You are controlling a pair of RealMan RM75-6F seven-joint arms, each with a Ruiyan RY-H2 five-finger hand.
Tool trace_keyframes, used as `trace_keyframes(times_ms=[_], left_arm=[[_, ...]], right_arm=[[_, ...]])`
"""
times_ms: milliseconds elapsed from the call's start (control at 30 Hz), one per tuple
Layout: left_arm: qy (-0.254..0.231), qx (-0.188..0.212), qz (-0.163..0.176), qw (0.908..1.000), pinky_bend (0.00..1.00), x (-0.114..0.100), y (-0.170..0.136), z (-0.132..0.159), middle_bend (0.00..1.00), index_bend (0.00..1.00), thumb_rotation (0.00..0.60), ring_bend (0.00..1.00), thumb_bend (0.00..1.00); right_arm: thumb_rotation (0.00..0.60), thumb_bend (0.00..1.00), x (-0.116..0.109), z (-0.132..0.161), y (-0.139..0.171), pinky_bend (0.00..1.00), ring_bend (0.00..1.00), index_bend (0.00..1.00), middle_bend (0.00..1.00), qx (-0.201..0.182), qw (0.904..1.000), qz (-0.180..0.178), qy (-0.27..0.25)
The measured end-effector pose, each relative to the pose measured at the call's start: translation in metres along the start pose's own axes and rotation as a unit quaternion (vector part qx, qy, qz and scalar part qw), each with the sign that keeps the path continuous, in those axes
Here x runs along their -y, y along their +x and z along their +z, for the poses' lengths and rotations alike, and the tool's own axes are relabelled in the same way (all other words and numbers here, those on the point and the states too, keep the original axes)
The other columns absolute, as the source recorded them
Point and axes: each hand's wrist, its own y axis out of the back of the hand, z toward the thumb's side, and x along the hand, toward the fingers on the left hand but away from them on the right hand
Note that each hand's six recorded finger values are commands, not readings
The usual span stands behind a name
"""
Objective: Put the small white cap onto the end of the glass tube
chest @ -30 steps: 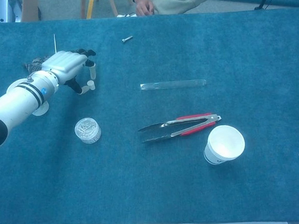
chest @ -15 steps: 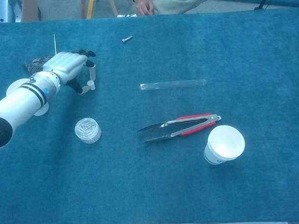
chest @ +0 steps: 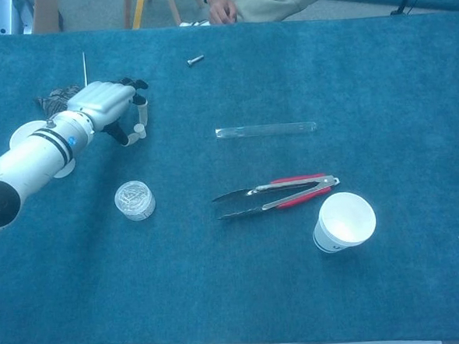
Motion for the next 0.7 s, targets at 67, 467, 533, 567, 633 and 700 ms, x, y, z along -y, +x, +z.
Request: trace_keyframes(times_ms=[67, 467, 533, 567, 633, 700], left_arm=[[-0.002, 0.0, -0.001, 1.0, 0.0, 0.0003, -0.0003, 0.0007, 0.07, 0.46, 0.6, 0.0, 0.32], [-0.012, 0.0, -0.001, 0.9999, 0.0, 0.0006, 0.0013, 0.0031, 0.08, 0.49, 0.6, 0.0, 0.32], [-0.015, -0.001, -0.001, 0.9999, 0.0, 0.0012, 0.0019, 0.0033, 0.09, 0.5, 0.6, 0.0, 0.32], [-0.016, -0.001, -0.001, 0.9999, 0.0, 0.0015, 0.0021, 0.0035, 0.1, 0.5, 0.6, 0.0, 0.32], [-0.022, 0.0, -0.002, 0.9998, 0.0, 0.0023, 0.0025, 0.0037, 0.11, 0.52, 0.6, 0.0, 0.32], [-0.029, 0.0, -0.003, 0.9996, 0.0, 0.0024, 0.0028, 0.0038, 0.11, 0.52, 0.6, 0.0, 0.32]], right_arm=[[0.6, 0.28, -0.0005, -0.0002, 0.0005, 0.25, 0.08, 0.38, 0.18, 0.0, 1.0, -0.001, 0.0], [0.6, 0.28, -0.002, -0.0013, 0.0031, 0.25, 0.08, 0.38, 0.18, 0.004, 1.0, -0.002, -0.002], [0.6, 0.28, -0.0025, -0.0017, 0.0032, 0.25, 0.08, 0.38, 0.18, 0.004, 1.0, -0.003, -0.001], [0.6, 0.28, -0.0026, -0.0018, 0.0032, 0.25, 0.08, 0.38, 0.18, 0.004, 1.0, -0.004, -0.001], [0.6, 0.28, -0.0028, -0.002, 0.0032, 0.25, 0.08, 0.38, 0.18, 0.005, 1.0, -0.003, 0.0], [0.6, 0.28, -0.0025, -0.0022, 0.0029, 0.25, 0.08, 0.38, 0.18, 0.005, 1.0, -0.001, 0.001]])
